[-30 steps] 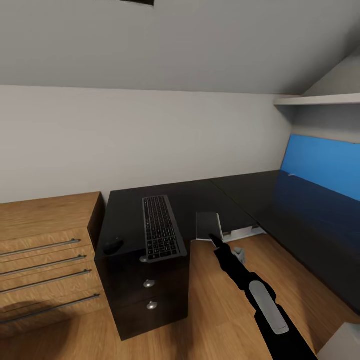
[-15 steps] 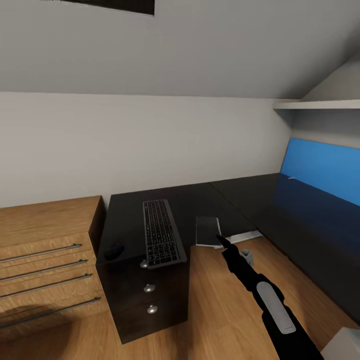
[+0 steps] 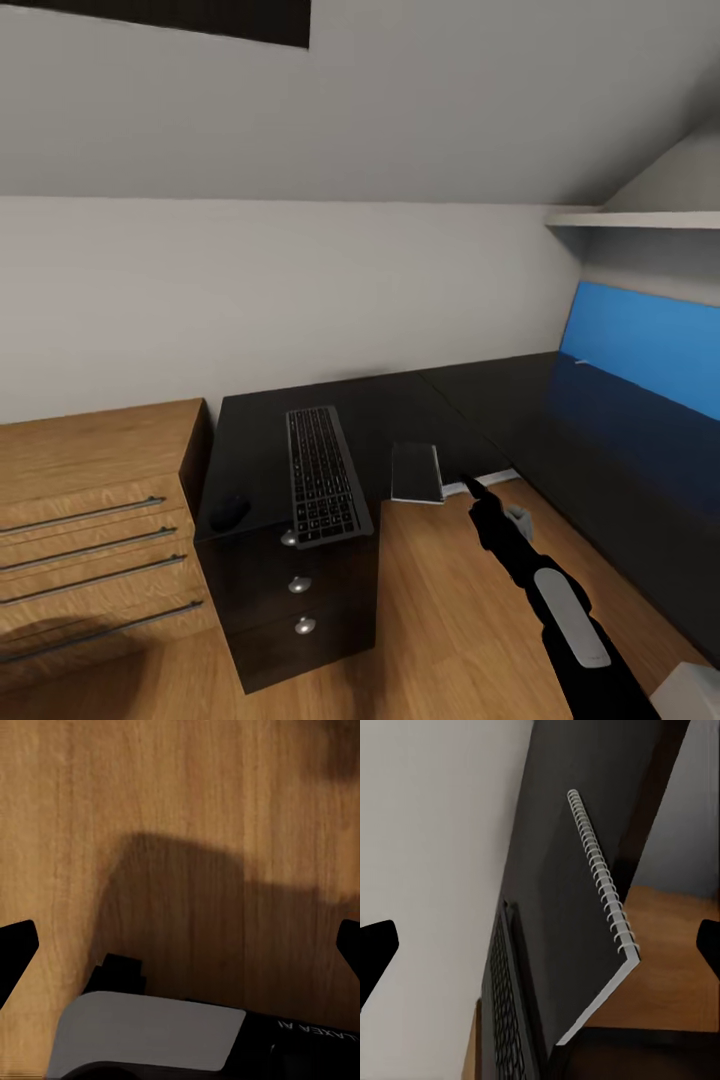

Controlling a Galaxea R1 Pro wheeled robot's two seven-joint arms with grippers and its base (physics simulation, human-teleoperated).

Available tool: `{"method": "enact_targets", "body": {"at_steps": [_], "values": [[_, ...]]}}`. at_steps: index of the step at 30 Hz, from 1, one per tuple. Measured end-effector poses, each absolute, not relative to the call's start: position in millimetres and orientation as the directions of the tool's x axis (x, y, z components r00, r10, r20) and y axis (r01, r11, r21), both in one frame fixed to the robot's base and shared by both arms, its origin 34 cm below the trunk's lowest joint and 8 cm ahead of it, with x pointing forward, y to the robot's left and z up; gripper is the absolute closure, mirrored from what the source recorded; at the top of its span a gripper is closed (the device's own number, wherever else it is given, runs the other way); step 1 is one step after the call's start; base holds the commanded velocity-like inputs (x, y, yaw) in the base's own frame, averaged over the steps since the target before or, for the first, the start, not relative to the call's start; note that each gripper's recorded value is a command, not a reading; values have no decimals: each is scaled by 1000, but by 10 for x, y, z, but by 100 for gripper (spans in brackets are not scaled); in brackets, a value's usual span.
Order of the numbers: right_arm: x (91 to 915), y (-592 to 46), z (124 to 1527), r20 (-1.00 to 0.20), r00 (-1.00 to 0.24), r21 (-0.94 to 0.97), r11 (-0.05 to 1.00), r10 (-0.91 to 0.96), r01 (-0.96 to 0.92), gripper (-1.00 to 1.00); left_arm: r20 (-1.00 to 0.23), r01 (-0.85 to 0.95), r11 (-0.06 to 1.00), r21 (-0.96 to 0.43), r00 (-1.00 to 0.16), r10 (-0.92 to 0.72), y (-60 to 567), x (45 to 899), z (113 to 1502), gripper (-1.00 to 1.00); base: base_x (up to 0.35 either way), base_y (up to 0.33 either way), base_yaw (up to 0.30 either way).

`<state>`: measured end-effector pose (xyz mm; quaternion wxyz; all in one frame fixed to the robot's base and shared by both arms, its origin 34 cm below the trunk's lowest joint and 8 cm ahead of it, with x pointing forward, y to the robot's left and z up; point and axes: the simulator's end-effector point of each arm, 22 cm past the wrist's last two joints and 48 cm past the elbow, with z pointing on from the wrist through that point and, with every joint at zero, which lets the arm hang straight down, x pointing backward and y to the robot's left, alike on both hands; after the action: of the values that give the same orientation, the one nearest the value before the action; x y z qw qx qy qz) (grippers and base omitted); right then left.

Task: In the bedroom, organize the workspace by keeping the computer under the desk, ensuring the monitor is on the desk, placing the keyboard on the desk next to the monitor, placing the mouse on the desk next to the keyboard, moving the folder from the swivel chair onto the desk next to the mouse, stacking the notebook on top of the folder with the pen on top of the notebook, and positioning the swivel chair next to the desk.

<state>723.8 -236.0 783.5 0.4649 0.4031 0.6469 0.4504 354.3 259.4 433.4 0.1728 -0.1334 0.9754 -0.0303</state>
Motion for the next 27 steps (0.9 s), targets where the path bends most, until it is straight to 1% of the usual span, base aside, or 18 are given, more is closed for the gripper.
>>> {"method": "enact_targets", "body": {"at_steps": [8,27], "values": [[7223,-2511,7796,-213,-217,956,248,953,153,-100,-326,-251,962,-105,-905,-272,2589,3547,4477,-100,0,0,0],[7221,-2565,7972,-210,-200,950,248,957,191,-100,-332,-253,962,-106,-903,-274,2589,3585,4823,-100,0,0,0]]}}
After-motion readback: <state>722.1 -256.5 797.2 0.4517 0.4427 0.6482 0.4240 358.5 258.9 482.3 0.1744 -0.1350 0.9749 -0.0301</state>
